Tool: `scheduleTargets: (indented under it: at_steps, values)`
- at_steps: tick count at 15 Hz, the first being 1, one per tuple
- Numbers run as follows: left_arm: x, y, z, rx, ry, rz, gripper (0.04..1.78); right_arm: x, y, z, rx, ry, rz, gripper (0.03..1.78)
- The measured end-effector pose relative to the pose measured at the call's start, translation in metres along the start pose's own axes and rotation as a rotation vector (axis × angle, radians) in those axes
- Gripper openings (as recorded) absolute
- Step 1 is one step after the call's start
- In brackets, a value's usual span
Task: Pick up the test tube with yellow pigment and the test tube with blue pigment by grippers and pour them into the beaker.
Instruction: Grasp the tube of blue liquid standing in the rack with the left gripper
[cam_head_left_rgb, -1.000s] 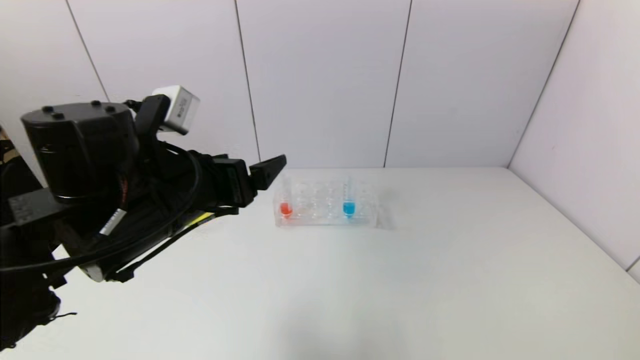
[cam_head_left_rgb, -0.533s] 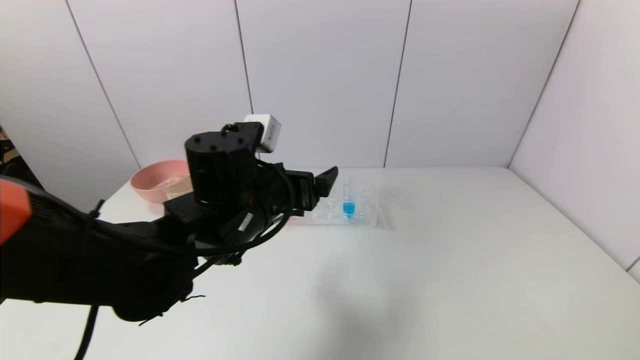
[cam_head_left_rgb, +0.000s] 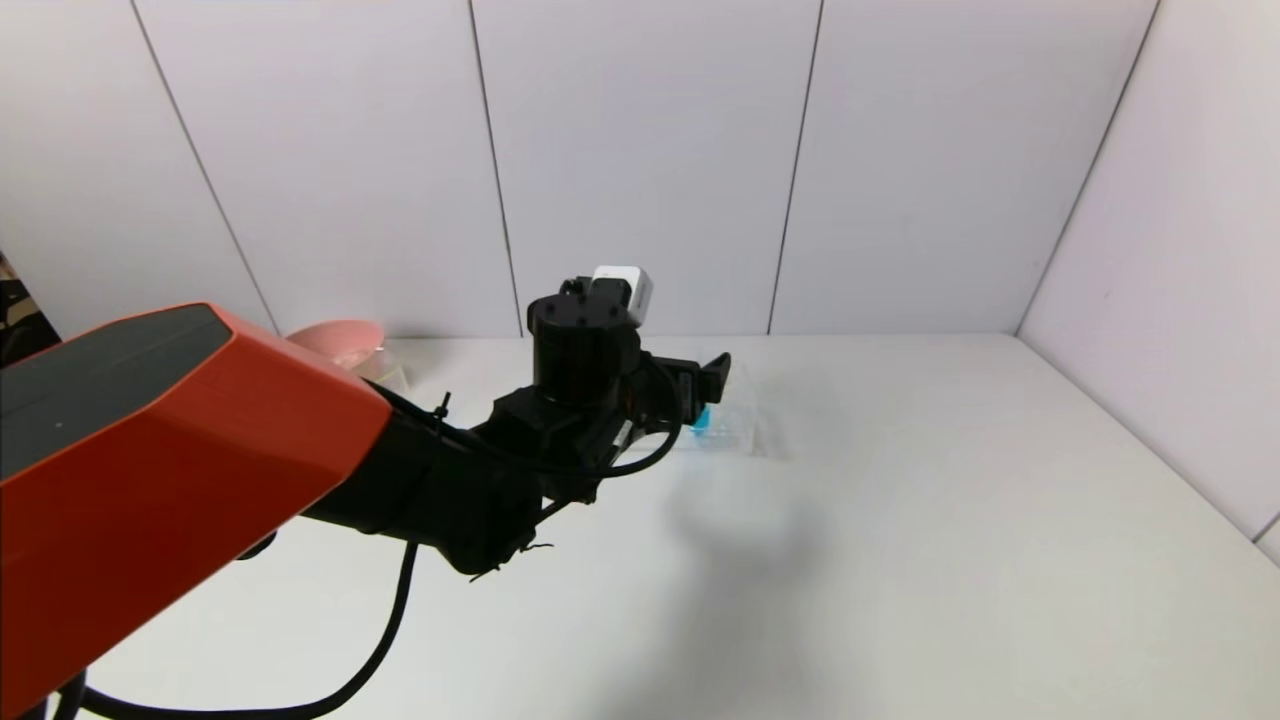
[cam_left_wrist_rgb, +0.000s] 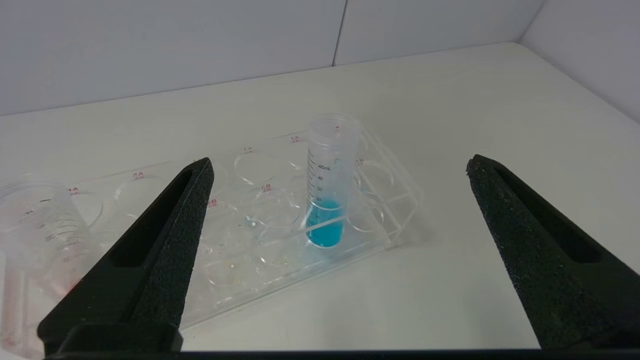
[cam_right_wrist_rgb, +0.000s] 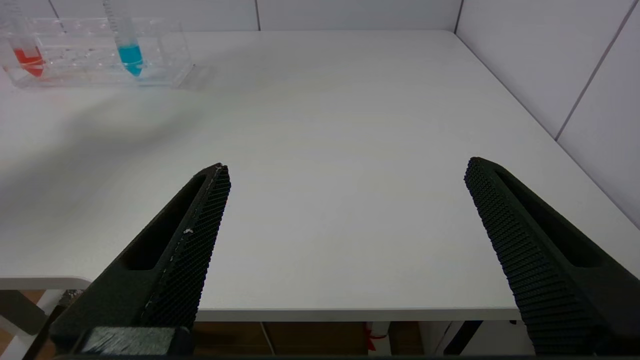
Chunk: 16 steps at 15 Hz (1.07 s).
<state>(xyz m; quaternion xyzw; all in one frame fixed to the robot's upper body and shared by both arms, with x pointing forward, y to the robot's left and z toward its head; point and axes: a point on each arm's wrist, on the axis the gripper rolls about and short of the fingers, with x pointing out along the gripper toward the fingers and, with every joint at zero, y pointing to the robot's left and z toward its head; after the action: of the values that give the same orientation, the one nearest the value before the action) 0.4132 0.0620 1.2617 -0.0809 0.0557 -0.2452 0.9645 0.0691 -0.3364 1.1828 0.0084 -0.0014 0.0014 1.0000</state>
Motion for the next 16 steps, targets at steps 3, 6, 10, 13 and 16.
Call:
scheduleTargets:
  at_steps: [3, 6, 10, 13, 16]
  values:
    - [0.02, 0.0, -0.015, 0.003, 0.011, 0.004, 1.76, 0.0, 0.0, 0.0, 0.0, 0.0, 0.0, 1.71]
    - [0.035, 0.004, -0.029, 0.007, 0.026, 0.017, 1.76, 0.0, 0.0, 0.0, 0.0, 0.0, 0.0, 1.71]
    - [0.058, 0.013, -0.033, 0.017, 0.036, 0.047, 1.76, 0.0, 0.0, 0.0, 0.0, 0.0, 0.0, 1.71]
    - [0.074, 0.019, -0.034, 0.023, 0.046, 0.066, 1.76, 0.0, 0.0, 0.0, 0.0, 0.0, 0.0, 1.71]
    - [0.082, 0.022, -0.039, 0.026, 0.051, 0.073, 1.76, 0.0, 0.0, 0.0, 0.0, 0.0, 0.0, 1.71]
